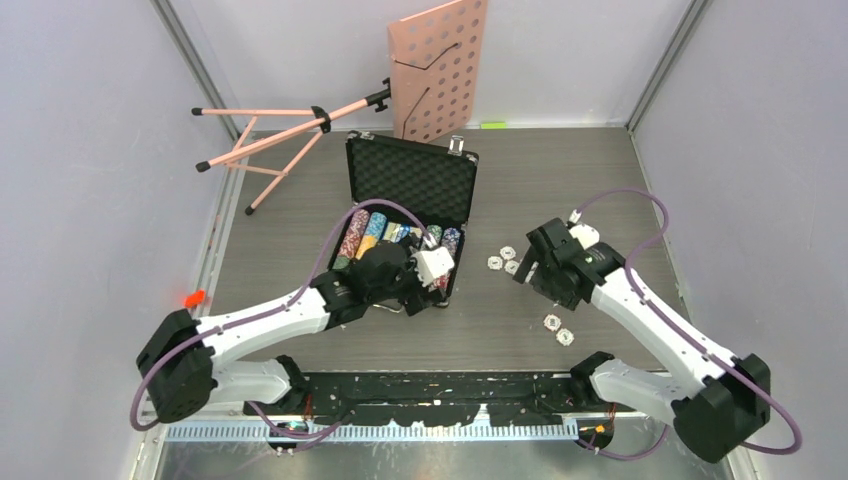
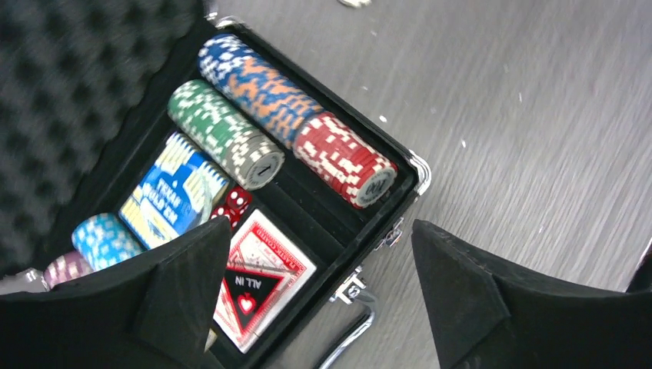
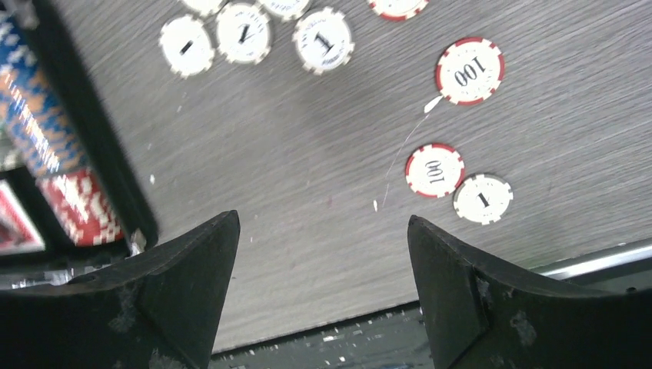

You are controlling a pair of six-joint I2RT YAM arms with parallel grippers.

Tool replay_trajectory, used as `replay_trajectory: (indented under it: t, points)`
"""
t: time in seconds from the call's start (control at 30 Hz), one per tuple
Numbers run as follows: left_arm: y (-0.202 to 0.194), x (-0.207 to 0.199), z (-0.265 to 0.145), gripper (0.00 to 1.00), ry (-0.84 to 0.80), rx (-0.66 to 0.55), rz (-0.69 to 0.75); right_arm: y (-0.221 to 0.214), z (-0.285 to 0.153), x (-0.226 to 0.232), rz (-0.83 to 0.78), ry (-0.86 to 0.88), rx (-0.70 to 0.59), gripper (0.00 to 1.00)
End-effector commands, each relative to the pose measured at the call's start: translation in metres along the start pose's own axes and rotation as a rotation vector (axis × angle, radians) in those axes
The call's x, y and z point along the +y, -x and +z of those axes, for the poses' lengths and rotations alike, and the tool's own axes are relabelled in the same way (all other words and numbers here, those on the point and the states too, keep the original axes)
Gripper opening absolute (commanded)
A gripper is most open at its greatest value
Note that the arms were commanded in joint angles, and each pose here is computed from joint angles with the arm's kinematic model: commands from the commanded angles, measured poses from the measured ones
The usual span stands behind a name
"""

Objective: Pack up texas hold em set

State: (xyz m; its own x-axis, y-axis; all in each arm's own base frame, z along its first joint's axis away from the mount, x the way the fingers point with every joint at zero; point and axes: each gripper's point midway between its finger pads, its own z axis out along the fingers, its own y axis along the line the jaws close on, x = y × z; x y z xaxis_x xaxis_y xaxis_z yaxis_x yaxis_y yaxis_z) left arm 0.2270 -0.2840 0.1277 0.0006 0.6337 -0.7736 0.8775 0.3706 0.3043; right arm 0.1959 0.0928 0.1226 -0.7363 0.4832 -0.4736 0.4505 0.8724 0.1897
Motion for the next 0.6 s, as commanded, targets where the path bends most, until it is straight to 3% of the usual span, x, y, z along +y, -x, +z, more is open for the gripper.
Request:
replay_trajectory:
  t: [0.0,0.23,0.43,0.57]
  points:
    - [0.030,0.039,-0.022,0.96,0.252,-0.132,-0.342,0.009,0.030,0.001,0.032,0.010,0.048,0.85]
    - [0.011,0.040,-0.039,1.00,0.318,-0.089,-0.633,0.023,0.076,0.004,0.037,-0.021,0.153,0.81]
    - [0.002,0.026,-0.038,1.00,0.255,-0.036,-0.635,0.022,0.106,0.003,0.030,-0.036,0.221,0.70]
    - [-0.001,0.028,-0.041,1.00,0.272,-0.045,-0.645,0.025,0.117,0.000,0.027,-0.061,0.230,0.69]
